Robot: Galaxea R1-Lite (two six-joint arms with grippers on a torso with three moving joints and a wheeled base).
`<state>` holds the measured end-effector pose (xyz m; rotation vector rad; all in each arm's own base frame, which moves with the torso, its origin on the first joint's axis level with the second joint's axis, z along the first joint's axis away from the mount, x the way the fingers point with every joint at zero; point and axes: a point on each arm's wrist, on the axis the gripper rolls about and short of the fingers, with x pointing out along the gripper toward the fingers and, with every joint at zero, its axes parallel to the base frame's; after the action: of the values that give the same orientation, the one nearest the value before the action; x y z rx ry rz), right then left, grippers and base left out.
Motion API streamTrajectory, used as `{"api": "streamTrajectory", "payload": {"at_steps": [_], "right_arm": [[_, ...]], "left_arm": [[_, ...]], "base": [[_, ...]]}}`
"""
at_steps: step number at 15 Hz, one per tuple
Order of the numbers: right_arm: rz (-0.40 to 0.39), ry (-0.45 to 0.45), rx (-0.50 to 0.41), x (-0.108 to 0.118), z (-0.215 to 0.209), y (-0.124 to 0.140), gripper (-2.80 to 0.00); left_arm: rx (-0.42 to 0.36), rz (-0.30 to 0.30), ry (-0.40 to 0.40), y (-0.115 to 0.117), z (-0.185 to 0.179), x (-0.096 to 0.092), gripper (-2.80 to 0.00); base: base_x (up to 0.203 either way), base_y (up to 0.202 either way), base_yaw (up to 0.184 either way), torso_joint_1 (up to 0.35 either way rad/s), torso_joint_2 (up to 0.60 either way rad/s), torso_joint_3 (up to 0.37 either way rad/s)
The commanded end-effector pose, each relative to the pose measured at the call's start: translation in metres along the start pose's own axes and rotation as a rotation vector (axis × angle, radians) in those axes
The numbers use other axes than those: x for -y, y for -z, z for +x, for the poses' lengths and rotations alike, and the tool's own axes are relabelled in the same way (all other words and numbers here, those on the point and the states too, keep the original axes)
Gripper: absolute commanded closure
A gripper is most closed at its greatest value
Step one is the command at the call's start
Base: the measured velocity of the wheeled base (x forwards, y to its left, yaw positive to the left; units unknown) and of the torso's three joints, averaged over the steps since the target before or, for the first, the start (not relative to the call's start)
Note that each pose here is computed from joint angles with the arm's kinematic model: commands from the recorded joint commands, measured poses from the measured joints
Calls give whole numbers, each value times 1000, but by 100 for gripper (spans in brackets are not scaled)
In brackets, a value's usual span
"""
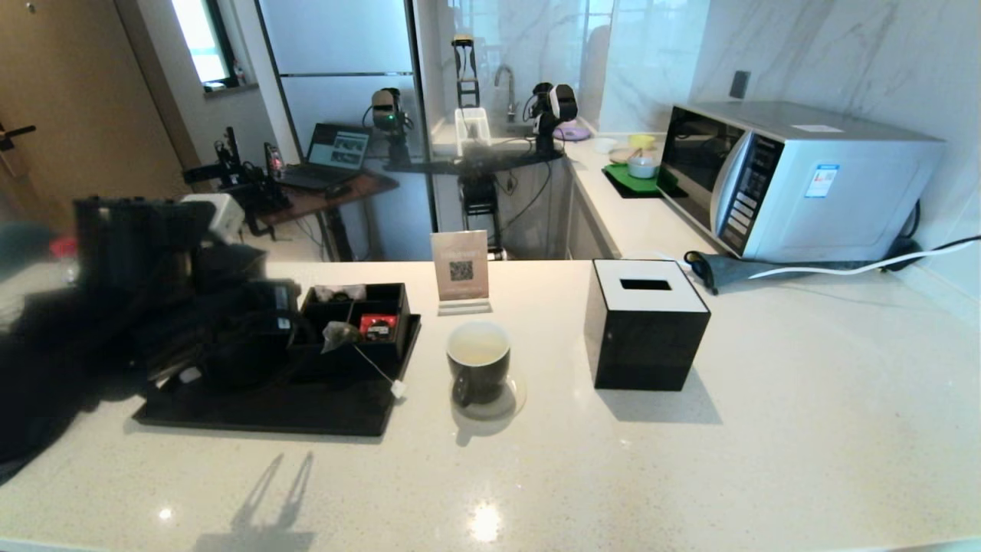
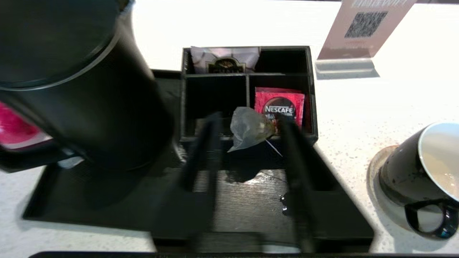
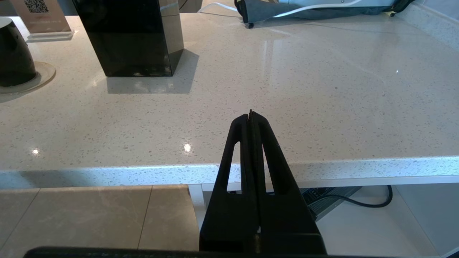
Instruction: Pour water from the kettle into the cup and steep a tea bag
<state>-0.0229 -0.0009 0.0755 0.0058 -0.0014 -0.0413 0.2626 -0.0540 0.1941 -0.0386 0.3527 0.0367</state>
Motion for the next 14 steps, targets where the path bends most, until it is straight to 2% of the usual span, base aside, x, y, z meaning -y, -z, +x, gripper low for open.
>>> {"api": "streamTrajectory", "payload": {"at_steps": [1,5,14], "right_arm": [[0,0,-1,0,0,0,0],[0,0,-1,0,0,0,0],[0,0,-1,0,0,0,0]], "left_arm": [[-56,10,-6,9,25,5,-280],[-99,18,-13,15,54,11,-280],[-173,6,-50,33,107,11,-280]], "base": [[0,0,0,0,0,0],[0,0,0,0,0,0],[0,0,0,0,0,0]]}}
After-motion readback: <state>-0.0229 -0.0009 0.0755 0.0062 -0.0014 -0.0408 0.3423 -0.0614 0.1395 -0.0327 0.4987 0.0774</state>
